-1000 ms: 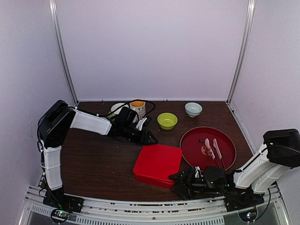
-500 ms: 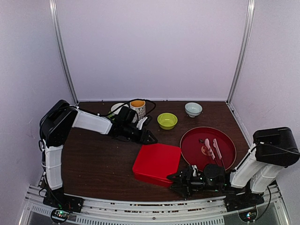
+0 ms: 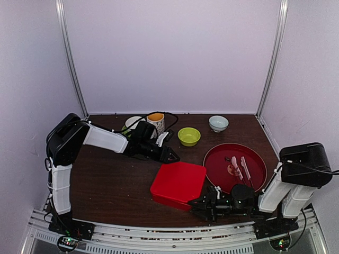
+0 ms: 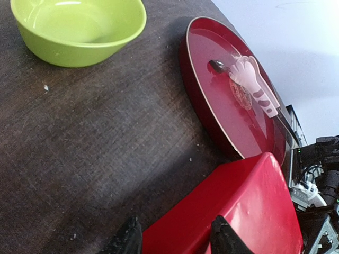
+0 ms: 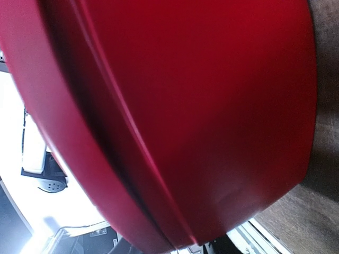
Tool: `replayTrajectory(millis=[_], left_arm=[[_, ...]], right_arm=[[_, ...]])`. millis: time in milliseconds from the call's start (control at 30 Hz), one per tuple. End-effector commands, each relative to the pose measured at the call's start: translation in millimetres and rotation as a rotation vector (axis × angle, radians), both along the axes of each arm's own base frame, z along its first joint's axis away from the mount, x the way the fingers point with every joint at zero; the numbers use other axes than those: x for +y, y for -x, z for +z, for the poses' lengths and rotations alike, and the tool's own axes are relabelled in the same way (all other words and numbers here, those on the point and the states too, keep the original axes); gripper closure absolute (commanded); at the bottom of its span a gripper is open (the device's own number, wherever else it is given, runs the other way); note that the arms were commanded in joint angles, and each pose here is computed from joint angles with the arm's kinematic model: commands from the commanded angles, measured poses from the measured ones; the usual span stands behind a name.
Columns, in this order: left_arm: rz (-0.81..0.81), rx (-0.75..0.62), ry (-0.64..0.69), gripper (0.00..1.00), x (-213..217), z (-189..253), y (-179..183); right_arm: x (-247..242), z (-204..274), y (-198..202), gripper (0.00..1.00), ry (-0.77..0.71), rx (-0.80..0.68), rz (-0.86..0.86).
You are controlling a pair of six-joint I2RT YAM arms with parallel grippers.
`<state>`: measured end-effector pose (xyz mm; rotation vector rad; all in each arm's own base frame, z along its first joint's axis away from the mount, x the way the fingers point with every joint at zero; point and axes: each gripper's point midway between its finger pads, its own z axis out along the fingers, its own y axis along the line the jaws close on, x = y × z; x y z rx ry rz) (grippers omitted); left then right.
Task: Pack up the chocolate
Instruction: Press the box lid onto the packing box.
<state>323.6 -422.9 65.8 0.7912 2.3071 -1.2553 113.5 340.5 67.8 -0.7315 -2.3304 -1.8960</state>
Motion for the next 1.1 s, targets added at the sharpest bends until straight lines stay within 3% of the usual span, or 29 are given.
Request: replayTrajectory(millis=[0,133,333,533,633,733,933,1067], left_arm=[[-0.219,0.151,-0.014,0.56,-27,-21,84],[-0.210,0.144,-0.033,0.56,-27,-23,82],[-0.171,0.112,-0.057,0.55,-28,-18,66],[-0.110,0.088,-0.062,0.54,-24,-10,46],[-0.093,0.079,-0.065,0.54,-21,-7,41],[-0.088,0.072,-0.068,0.54,-19,-5,39],[-0.076,0.074,-0.062,0.54,-18,-4,39],[-0.040,0.082,-0.080,0.54,-11,-8,39]], right_arm=[[-25,-41,-24,0.66,0.144,0.007,-0.133],[-23,-35,-25,0.54,0.102,-0.002,-0.134],[-32,-30,-20,0.44,0.140,-0.019,-0.130],[-38,-21,-15,0.24,0.261,-0.066,-0.092],[-51,-28,-11,0.08,0.406,-0.076,-0.072],[-63,-25,-14,0.01,0.512,-0.114,-0.073],[-64,-25,-20,0.03,0.620,-0.171,-0.052],[-54,-26,-19,0.05,0.612,-0.174,-0.035]])
